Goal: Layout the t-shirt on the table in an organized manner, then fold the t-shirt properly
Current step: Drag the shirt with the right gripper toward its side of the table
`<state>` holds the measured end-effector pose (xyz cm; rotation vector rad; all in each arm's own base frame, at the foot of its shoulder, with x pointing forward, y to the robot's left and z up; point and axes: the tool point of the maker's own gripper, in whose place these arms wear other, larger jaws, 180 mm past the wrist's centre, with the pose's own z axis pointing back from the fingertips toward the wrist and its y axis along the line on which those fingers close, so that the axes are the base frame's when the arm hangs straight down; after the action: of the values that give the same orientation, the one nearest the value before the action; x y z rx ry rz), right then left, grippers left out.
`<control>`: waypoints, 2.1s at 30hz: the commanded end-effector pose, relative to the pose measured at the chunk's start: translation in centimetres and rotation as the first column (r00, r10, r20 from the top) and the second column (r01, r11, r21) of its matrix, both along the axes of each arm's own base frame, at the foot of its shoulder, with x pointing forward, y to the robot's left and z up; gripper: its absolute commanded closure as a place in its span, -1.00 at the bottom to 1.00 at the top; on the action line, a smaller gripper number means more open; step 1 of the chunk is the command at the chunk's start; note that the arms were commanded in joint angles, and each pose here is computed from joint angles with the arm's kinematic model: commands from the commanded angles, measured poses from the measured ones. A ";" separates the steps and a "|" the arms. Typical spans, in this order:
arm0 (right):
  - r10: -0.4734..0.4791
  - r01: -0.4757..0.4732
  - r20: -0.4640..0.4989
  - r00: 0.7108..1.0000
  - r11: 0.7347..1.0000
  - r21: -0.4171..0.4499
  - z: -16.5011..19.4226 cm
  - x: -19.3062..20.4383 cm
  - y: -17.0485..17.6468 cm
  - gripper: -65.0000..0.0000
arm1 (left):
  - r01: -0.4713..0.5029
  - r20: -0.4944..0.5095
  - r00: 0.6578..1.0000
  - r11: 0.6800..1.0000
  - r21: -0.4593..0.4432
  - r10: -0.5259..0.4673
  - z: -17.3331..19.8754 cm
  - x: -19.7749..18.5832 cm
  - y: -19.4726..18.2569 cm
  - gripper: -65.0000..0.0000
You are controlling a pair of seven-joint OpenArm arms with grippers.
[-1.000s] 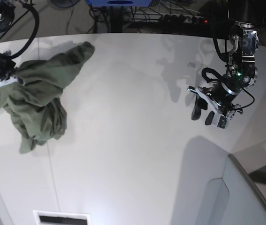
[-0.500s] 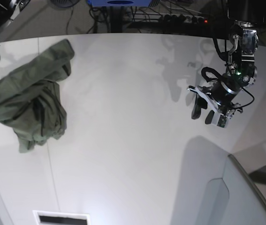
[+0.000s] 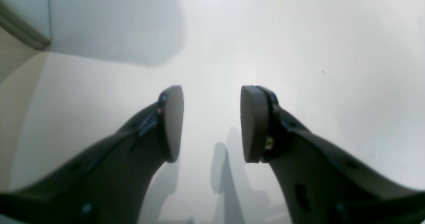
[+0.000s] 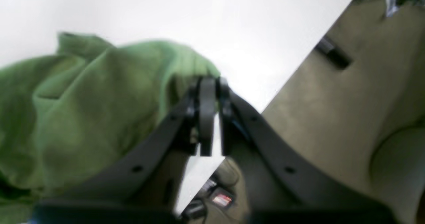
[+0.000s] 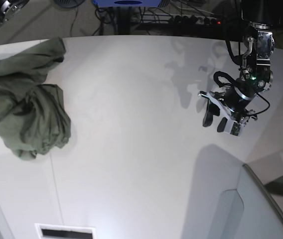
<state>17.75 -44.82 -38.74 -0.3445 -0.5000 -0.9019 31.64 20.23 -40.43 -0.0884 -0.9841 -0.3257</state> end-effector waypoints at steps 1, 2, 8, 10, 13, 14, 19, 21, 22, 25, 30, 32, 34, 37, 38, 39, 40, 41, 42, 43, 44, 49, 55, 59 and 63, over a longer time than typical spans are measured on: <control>-0.020 0.022 0.025 0.999 0.998 -0.065 1.7 0.2 -2.1 0.63 | 0.002 0.050 0.999 1.000 -0.002 -0.002 1.4 0.9 0.3 0.16; -0.022 0.023 0.018 1.000 0.997 -0.070 1.8 0.0 -2.5 0.39 | 0.002 0.050 0.999 1.000 -0.002 -0.002 1.4 0.9 0.3 0.16; 0.047 -0.047 -0.001 0.999 0.998 -0.050 3.1 0.0 1.4 -0.46 | 0.001 0.050 0.999 1.000 -0.002 -0.001 1.4 0.9 0.3 0.16; 0.147 -0.147 -0.028 0.989 0.989 -0.024 3.0 0.2 4.7 -0.46 | 0.001 0.053 0.999 1.000 -0.002 -0.001 1.5 1.0 0.3 0.16; 0.249 -0.243 -0.068 0.966 0.966 0.085 0.6 -0.3 9.3 -0.46 | 0.001 0.055 0.998 1.000 -0.004 -0.001 1.5 1.1 0.2 0.16; 0.254 -0.244 -0.071 0.965 0.962 0.122 -0.3 -0.6 10.4 -0.46 | 0.001 0.055 0.998 1.000 -0.004 -0.001 1.5 1.1 0.2 0.16; 0.251 -0.236 -0.064 0.966 0.955 0.181 -3.3 -1.8 13.0 -0.46 | 0.001 0.052 0.999 1.000 -0.002 -0.001 1.5 1.0 0.3 0.16; 0.250 -0.238 -0.056 0.967 0.957 0.164 -3.6 -2.0 12.9 -0.46 | 0.001 0.049 0.999 1.000 -0.002 -0.001 1.4 0.9 0.3 0.16; 0.250 -0.237 -0.059 0.966 0.955 0.176 -4.2 -2.2 13.1 -0.46 | 0.001 0.049 0.999 1.000 -0.002 -0.001 1.4 0.9 0.3 0.16; 0.230 -0.210 -0.068 0.971 0.952 0.222 -6.3 -2.8 13.3 -0.46 | -0.006 0.032 0.999 1.000 -0.003 0.006 0.7 0.6 0.5 0.16; 0.212 -0.188 -0.059 0.976 0.943 0.273 -8.3 -2.7 13.7 -0.46 | -0.013 0.021 1.000 1.000 -0.008 0.013 0.4 0.6 0.7 0.16; 0.212 -0.190 -0.051 0.976 0.941 0.279 -8.6 -2.4 13.9 -0.46 | -0.013 0.021 1.000 1.000 -0.008 0.013 0.4 0.6 0.7 0.16; 0.215 -0.195 -0.044 0.976 0.941 0.277 -9.0 -2.2 14.0 -0.45 | -0.013 0.021 1.000 1.000 -0.006 0.013 0.3 0.6 0.7 0.16; 0.216 -0.196 -0.043 0.976 0.942 0.271 -9.3 -2.2 13.7 -0.10 | -0.013 0.016 1.000 1.000 -0.003 0.013 0.2 0.5 0.8 0.16; 0.213 -0.193 -0.047 0.976 0.943 0.270 -9.4 -2.3 13.4 0.15 | -0.013 0.016 1.000 1.000 -0.003 0.013 0.2 0.5 0.8 0.16; 0.209 -0.190 -0.044 0.977 0.944 0.271 -9.3 -2.1 13.2 0.46 | -0.013 0.016 1.000 1.000 -0.003 0.013 0.2 0.5 0.8 0.16; 0.207 -0.189 -0.045 0.977 0.945 0.267 -9.2 -2.0 12.9 0.79 | -0.013 0.016 1.000 1.000 -0.003 0.013 0.2 0.5 0.8 0.16; 0.207 -0.189 -0.046 0.977 0.949 0.254 -8.9 -2.0 12.3 1.00 | -0.013 0.016 1.000 1.000 -0.003 0.013 0.2 0.5 0.8 0.16; 0.198 -0.181 -0.048 0.979 0.953 0.245 -8.7 -2.2 11.7 1.00 | -0.013 0.016 1.000 1.000 -0.003 0.013 0.2 0.5 0.8 0.16; 0.174 -0.159 -0.044 0.984 0.959 0.232 -8.3 -2.4 10.8 0.92 | -0.013 0.016 1.000 1.000 -0.003 0.013 0.2 0.5 0.8 0.16; 0.144 -0.131 -0.045 0.989 0.967 0.217 -7.9 -3.0 9.6 0.91 | -0.013 0.016 1.000 1.000 -0.003 0.013 0.2 0.5 0.8 0.16; 0.062 -0.056 -0.044 0.997 0.991 0.117 -4.1 -4.1 4.0 1.00 | -0.013 0.016 1.000 1.000 -0.003 0.013 0.2 0.5 0.8 0.16; 0.048 -0.048 0.000 0.999 0.998 -0.045 1.8 -2.8 -1.0 1.00 | -0.013 0.016 1.000 1.000 -0.003 0.013 0.2 0.5 0.8 0.16; 0.042 -0.042 0.015 0.999 0.999 -0.019 1.5 -1.1 -2.7 1.00 | -0.012 0.016 1.000 1.000 -0.005 0.012 0.1 0.5 0.7 0.16; 0.026 -0.019 0.092 0.995 0.997 -0.076 1.8 0.9 -5.5 0.98 | -0.012 0.014 1.000 1.000 -0.004 0.012 0.1 0.4 0.7 0.16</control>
<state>18.31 -48.65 -39.08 -0.3157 -0.5784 -0.8849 31.15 20.66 -41.70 -0.0896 -0.9491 -0.3089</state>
